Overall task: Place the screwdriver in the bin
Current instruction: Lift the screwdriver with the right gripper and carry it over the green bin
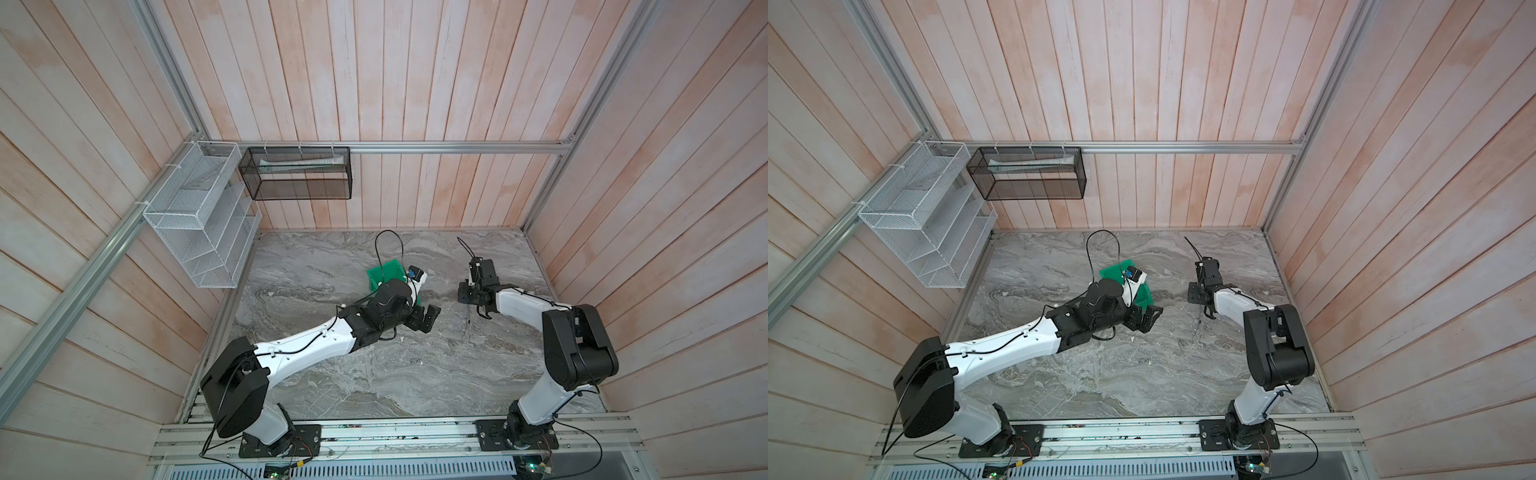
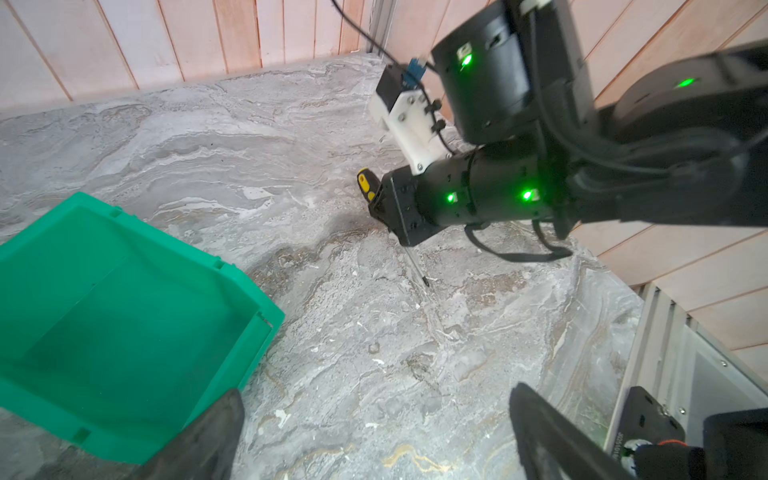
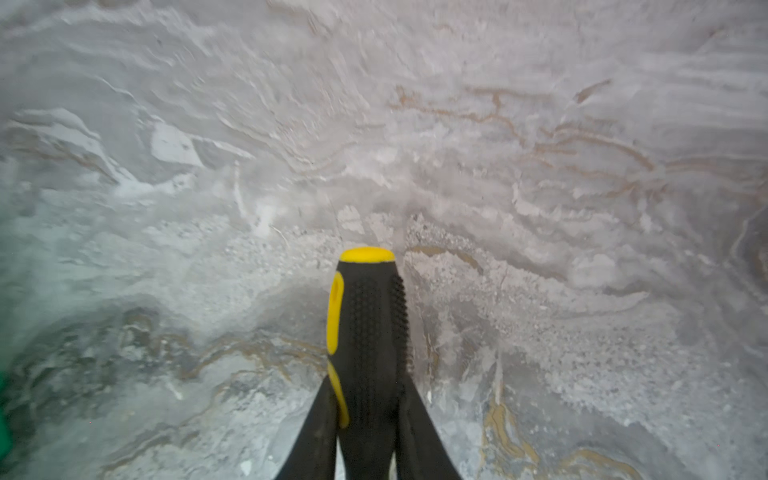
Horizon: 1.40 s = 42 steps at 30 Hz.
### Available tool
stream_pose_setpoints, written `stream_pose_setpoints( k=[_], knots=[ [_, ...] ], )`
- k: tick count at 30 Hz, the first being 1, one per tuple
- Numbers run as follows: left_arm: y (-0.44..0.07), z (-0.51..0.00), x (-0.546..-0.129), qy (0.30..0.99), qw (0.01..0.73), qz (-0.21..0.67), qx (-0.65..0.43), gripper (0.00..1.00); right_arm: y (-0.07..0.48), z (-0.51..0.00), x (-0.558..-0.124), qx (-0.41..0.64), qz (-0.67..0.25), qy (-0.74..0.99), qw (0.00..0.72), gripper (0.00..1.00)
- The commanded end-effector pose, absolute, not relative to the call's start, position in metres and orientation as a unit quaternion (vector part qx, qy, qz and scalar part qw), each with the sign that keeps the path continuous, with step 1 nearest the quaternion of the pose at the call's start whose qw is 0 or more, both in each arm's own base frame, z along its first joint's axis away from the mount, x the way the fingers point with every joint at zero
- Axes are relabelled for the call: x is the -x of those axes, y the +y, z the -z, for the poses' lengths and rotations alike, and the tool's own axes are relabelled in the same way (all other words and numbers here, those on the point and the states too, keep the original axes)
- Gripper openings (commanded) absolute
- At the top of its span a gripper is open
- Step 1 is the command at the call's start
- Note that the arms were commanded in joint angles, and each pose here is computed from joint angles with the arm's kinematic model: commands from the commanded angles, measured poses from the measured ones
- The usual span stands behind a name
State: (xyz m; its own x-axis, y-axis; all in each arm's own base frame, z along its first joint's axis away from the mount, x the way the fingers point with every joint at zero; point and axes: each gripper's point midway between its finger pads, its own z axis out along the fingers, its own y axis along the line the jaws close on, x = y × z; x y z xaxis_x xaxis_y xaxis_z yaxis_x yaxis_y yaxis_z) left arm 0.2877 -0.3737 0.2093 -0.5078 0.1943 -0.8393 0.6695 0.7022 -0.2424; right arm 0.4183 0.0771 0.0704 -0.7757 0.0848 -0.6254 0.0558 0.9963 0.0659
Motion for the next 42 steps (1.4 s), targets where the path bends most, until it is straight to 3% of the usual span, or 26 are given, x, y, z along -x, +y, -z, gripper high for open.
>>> stream_pose_setpoints(
  k=[1,7,15,26,42],
  knots=[
    [-0.358,-0.233,-0.296,0.813,0.455,0.257,-0.258,1.0,0.089,-0.102,-0.426,-0.034,-0.043,0.932,0.357,0.17],
    [-0.331,-0.245,-0.308,0.814,0.476,0.238,-0.233,1.0,0.129,-0.151,-0.432,-0.03,-0.124,0.912,0.39,0.17],
    [-0.284,-0.247,-0.324,0.823,0.488,0.234,-0.172,1.0,0.234,-0.193,-0.427,0.011,-0.246,0.887,0.391,0.17],
    [-0.227,-0.225,-0.329,0.842,0.465,0.265,-0.073,1.0,0.319,-0.168,-0.417,-0.013,-0.346,0.873,0.343,0.17],
    [-0.22,-0.218,-0.33,0.845,0.457,0.272,-0.06,1.0,0.335,-0.117,-0.44,-0.056,-0.314,0.884,0.341,0.16]
  ],
)
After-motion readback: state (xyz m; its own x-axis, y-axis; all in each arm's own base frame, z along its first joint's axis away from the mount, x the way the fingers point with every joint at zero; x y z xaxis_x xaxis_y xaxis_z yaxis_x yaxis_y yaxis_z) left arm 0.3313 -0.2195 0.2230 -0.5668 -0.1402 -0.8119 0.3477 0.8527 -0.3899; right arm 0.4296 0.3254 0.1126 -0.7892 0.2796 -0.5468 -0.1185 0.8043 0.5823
